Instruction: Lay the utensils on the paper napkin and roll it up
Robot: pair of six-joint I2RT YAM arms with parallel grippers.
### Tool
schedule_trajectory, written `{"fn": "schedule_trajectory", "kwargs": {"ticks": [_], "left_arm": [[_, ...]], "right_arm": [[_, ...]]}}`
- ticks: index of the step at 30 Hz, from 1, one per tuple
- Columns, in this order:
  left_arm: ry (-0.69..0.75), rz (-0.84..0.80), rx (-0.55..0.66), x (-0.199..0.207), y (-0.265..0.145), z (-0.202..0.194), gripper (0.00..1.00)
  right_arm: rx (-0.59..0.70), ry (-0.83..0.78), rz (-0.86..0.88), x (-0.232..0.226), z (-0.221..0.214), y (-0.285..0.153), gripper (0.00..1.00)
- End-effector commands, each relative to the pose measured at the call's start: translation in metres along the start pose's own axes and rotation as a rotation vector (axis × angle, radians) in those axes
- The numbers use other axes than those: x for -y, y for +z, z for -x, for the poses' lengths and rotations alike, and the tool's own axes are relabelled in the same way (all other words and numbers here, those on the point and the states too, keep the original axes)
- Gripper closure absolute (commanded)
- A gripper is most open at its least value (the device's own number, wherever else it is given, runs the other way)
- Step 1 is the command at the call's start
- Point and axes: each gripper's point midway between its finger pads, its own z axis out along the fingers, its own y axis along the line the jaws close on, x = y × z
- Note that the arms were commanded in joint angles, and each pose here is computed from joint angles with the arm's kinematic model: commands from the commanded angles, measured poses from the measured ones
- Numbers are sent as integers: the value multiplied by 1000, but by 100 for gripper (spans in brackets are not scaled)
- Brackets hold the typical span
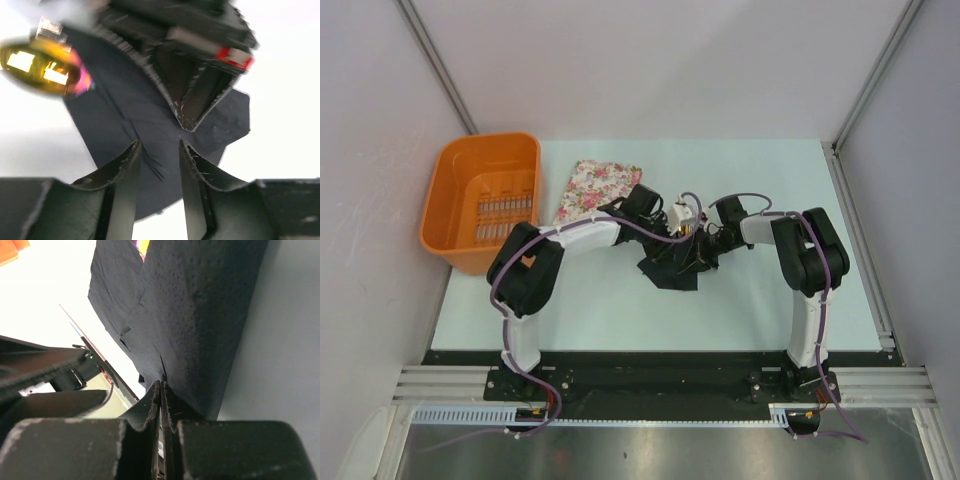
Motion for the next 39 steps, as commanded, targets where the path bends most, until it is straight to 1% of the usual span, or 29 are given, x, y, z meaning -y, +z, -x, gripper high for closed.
{"fn": "schedule_trajectory", "kwargs": {"ticks": [1, 2, 3, 6, 13, 16, 20, 25, 29, 33, 39], "left_arm": [[-412, -51, 32, 5, -15, 9, 60], [-450, -64, 40, 4, -17, 9, 62], [-518, -72, 38, 5, -16, 8, 62], [-598, -99, 42, 10, -15, 8, 65], [-720, -138, 34, 17, -9, 0, 72], [-799, -141, 8, 18, -4, -10, 72], [-871, -104, 9, 11, -4, -19, 70], [-870, -68, 14, 7, -5, -21, 66], [-879, -50, -4, 5, -2, -28, 64], [-900, -47, -23, 4, 1, -36, 62], [-908, -48, -25, 2, 4, -37, 61]], "right_arm": [[11, -12, -10, 0, 5, 3, 94], [10, -11, -13, 1, 4, 4, 94], [12, -12, -12, 0, 4, 3, 94], [11, -15, -13, 0, 4, 3, 94], [15, -19, -15, -2, 4, 2, 94], [15, -18, -17, -2, 3, 3, 94], [17, -22, -14, -3, 3, 3, 94], [16, -21, -16, -2, 3, 4, 94], [19, -22, -16, -3, 3, 3, 94], [18, -22, -18, -3, 3, 3, 94], [14, -21, -20, -2, 2, 4, 94]]}}
